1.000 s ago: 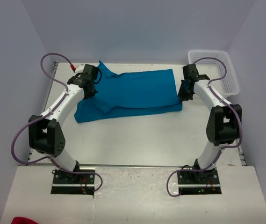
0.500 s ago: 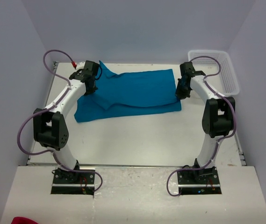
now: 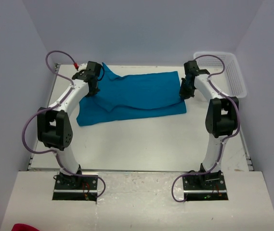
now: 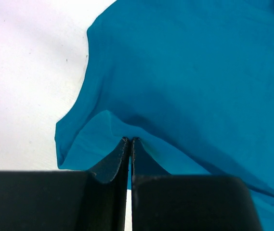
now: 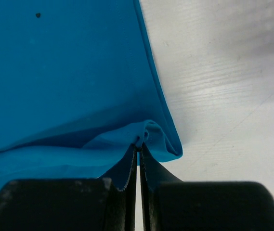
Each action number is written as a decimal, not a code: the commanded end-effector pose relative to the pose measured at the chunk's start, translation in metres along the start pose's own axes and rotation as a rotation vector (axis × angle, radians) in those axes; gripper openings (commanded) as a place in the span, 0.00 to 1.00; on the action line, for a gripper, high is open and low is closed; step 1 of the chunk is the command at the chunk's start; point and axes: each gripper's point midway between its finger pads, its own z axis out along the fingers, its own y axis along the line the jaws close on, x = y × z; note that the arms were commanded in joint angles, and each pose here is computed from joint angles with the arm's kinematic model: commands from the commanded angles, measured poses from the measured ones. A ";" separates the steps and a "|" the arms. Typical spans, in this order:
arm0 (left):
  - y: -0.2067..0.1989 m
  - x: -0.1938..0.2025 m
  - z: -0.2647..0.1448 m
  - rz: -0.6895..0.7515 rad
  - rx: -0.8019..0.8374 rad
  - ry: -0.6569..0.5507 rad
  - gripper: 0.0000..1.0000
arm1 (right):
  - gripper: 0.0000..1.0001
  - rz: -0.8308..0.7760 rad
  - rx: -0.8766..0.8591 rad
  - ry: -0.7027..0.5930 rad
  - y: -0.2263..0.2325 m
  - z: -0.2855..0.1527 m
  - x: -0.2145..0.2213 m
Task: Fold and stack the t-shirts
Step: Fold the flattened tshirt in 1/3 of the way
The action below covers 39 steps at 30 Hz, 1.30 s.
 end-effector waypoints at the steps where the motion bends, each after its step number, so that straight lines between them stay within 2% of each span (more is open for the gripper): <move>1: 0.000 -0.019 0.003 -0.004 -0.010 -0.044 0.00 | 0.00 -0.015 -0.019 -0.009 0.004 -0.005 -0.013; 20: -0.024 -0.010 0.049 0.008 -0.011 0.023 0.00 | 0.00 -0.050 0.009 0.047 0.005 0.029 -0.015; 26: -0.022 -0.023 0.065 -0.023 -0.027 0.013 0.00 | 0.00 -0.060 0.003 0.035 0.012 0.034 -0.031; 28: -0.025 -0.035 0.070 -0.021 -0.018 -0.012 0.07 | 0.03 -0.056 -0.018 0.002 0.018 0.033 -0.047; 30: -0.033 -0.062 0.064 -0.035 0.009 -0.066 0.25 | 0.23 -0.068 -0.064 -0.063 0.033 0.021 -0.074; 31: -0.035 -0.071 0.061 -0.021 0.022 -0.086 0.54 | 0.40 -0.076 -0.050 -0.071 0.033 0.026 -0.081; 32: -0.040 -0.083 0.054 -0.018 0.047 -0.115 0.66 | 0.46 -0.074 -0.062 -0.129 0.038 0.012 -0.100; 33: -0.044 -0.094 0.045 -0.021 0.075 -0.140 0.77 | 0.50 -0.073 -0.063 -0.137 0.039 0.009 -0.102; 34: -0.045 -0.115 0.022 -0.034 0.115 -0.188 0.90 | 0.59 -0.071 -0.076 -0.179 0.042 -0.011 -0.109; 35: -0.052 -0.118 0.009 -0.027 0.177 -0.190 0.96 | 0.68 -0.077 -0.072 -0.151 0.040 -0.009 -0.094; 36: -0.053 -0.112 0.003 -0.014 0.209 -0.188 0.99 | 0.71 -0.086 -0.090 -0.198 0.046 -0.018 -0.097; 37: -0.050 -0.117 -0.023 -0.026 0.251 -0.211 1.00 | 0.76 -0.104 -0.093 -0.205 0.052 -0.026 -0.088; 38: -0.054 -0.104 -0.031 -0.023 0.301 -0.179 0.99 | 0.77 -0.114 -0.093 -0.211 0.050 -0.043 -0.073; 39: -0.049 -0.070 -0.022 -0.002 0.299 -0.112 0.97 | 0.78 -0.122 -0.102 -0.218 0.054 -0.051 -0.067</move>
